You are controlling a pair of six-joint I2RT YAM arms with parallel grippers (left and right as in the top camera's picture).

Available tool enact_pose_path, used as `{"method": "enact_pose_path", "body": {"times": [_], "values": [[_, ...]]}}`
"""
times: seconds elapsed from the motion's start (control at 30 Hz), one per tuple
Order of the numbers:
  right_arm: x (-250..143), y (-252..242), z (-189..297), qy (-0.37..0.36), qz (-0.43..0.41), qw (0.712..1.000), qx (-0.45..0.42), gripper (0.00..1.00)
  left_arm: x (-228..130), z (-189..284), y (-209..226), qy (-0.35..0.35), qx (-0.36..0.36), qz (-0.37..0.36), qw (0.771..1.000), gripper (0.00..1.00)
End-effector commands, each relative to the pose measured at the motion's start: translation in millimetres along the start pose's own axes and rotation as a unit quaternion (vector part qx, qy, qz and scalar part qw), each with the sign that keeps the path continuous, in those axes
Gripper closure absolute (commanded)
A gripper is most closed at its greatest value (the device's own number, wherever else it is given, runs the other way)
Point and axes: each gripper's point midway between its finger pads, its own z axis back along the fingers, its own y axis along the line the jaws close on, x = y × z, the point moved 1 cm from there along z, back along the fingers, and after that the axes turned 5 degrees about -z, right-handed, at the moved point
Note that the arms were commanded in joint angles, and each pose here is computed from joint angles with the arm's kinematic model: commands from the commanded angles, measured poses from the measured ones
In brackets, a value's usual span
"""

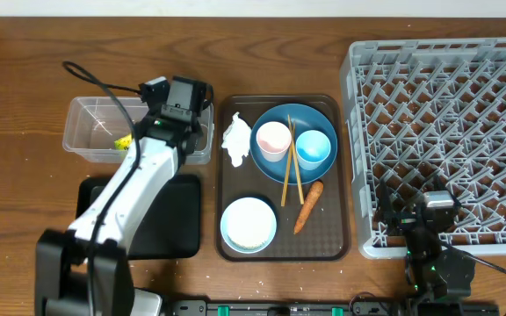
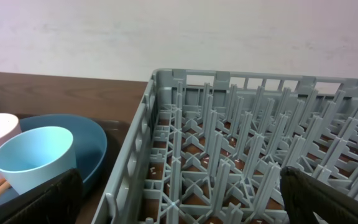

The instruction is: Sort waste into correct bins and load items into the dishwasher rack

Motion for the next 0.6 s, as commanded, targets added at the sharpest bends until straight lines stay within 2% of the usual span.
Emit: {"method": "enact_pose_path", "body": {"times": [0.0, 0.1, 0.13, 0.27, 0.4, 0.57], "values": [[-0.7, -2.0, 0.1, 0.001, 0.002, 1.0, -0.005, 0.01, 1.2, -9.1, 2.9, 0.0, 0.016, 0.016, 1.0, 0.86], [-0.7, -2.0, 0.1, 0.001, 0.002, 1.0, -0.005, 0.01, -0.5, -12.1, 2.3, 0.003, 0.018, 0.014, 1.0, 0.83], [-0.7, -2.0, 0.1, 0.001, 0.002, 1.0, -0.005, 0.01, -0.5, -12.1, 2.3, 0.003, 0.018, 0.014, 1.0, 0.79], [-0.7, -2.0, 0.1, 0.001, 0.002, 1.0, -0.005, 0.01, -1.0, -12.1, 2.6, 0.004, 0.019, 0.013, 1.0, 0.76], [-0.7, -2.0, 0.1, 0.001, 0.002, 1.0, -0.005, 0.01, -1.0, -12.1, 2.6, 0.004, 0.019, 0.013, 1.0, 0.61], [-0.7, -2.0, 0.1, 0.001, 0.002, 1.0, -0.005, 0.01, -2.3, -4.1, -3.5, 0.013, -0.01, -0.003, 1.0, 0.61]]}}
